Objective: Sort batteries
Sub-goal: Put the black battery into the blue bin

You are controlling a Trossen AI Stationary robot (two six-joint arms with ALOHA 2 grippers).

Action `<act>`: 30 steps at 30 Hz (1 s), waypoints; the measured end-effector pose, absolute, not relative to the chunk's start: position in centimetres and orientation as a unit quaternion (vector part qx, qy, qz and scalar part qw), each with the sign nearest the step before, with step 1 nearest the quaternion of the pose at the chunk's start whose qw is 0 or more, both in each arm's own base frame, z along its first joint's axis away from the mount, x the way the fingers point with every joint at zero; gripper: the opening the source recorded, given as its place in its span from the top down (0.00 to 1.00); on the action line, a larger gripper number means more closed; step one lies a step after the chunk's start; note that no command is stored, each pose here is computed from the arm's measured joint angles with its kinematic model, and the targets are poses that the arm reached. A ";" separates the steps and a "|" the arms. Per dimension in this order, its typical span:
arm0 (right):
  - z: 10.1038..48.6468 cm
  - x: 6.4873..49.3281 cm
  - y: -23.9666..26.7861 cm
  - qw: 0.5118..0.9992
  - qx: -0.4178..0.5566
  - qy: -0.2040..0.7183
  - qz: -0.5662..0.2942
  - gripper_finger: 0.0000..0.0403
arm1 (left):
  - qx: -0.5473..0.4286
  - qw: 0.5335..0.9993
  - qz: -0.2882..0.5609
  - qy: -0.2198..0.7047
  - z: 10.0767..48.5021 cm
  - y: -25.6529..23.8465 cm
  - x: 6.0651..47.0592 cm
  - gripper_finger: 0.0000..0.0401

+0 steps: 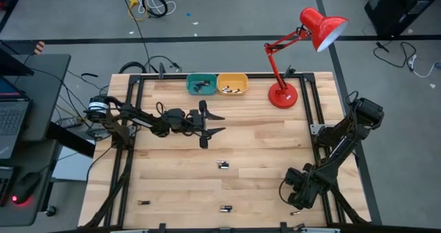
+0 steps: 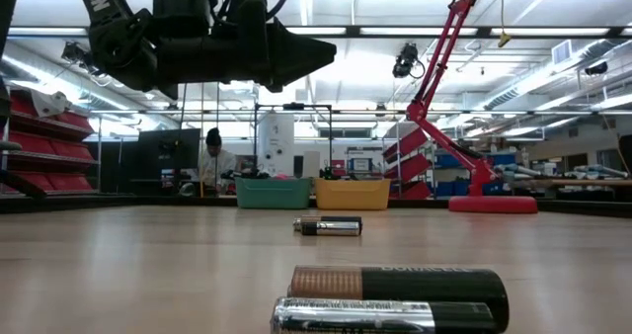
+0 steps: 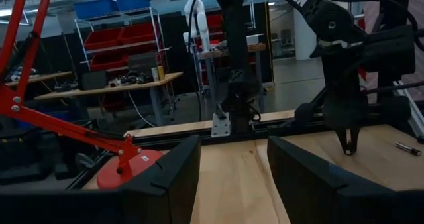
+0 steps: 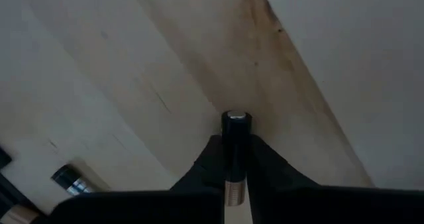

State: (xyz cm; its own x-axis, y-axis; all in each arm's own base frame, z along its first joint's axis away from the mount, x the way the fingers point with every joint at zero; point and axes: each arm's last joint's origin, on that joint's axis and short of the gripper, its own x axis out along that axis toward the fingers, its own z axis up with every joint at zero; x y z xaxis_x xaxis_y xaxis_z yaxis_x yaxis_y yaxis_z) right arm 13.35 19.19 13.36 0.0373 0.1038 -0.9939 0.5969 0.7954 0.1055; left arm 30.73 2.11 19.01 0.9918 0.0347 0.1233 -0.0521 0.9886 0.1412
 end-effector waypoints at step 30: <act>17.3 15.8 15.4 0.879 0.157 0.395 -0.217 0.92 | 0.008 0.999 0.010 -0.051 18.8 1.1 30.8 0.52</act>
State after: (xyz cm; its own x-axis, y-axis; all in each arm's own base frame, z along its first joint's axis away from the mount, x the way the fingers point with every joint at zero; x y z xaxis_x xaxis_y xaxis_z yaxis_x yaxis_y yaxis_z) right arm 15.84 15.38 17.33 0.5935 -0.2565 -0.7629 0.5046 0.8570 0.1044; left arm 30.80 1.15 18.79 0.9947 0.0189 0.1015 -0.0207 0.9997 0.0159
